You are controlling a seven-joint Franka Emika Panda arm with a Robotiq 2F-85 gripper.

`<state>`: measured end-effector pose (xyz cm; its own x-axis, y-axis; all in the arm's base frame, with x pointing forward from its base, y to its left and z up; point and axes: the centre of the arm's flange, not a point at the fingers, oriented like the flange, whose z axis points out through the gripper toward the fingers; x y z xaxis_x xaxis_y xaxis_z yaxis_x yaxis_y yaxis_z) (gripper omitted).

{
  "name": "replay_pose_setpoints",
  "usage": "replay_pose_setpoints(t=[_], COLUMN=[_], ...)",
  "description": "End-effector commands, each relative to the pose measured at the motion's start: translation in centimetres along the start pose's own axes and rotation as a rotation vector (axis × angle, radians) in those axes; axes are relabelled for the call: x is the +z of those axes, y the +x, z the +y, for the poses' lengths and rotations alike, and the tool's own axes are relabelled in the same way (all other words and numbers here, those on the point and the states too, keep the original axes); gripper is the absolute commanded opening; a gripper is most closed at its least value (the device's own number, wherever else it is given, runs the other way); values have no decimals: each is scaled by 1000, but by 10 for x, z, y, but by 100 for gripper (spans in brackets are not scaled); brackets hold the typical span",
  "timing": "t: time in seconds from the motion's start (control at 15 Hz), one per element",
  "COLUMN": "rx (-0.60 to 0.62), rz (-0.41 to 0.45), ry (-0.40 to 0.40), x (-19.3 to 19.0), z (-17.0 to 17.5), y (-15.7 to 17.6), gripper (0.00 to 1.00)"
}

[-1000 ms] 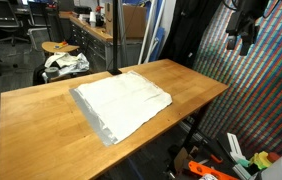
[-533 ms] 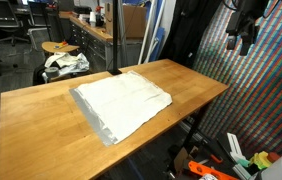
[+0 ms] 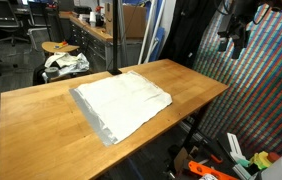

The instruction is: Fold the towel in half

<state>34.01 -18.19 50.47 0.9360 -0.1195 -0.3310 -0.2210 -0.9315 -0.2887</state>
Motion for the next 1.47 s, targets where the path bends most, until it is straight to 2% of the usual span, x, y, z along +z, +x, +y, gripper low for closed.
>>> replay_pose_setpoints(t=[0.0,0.2,1.4], rx=[3,8,52], rz=[19,48,204], ry=[39,38,-137], x=[-6,0,50], z=[-14,-20,-12], y=[21,41,132], gripper=[100,100,100])
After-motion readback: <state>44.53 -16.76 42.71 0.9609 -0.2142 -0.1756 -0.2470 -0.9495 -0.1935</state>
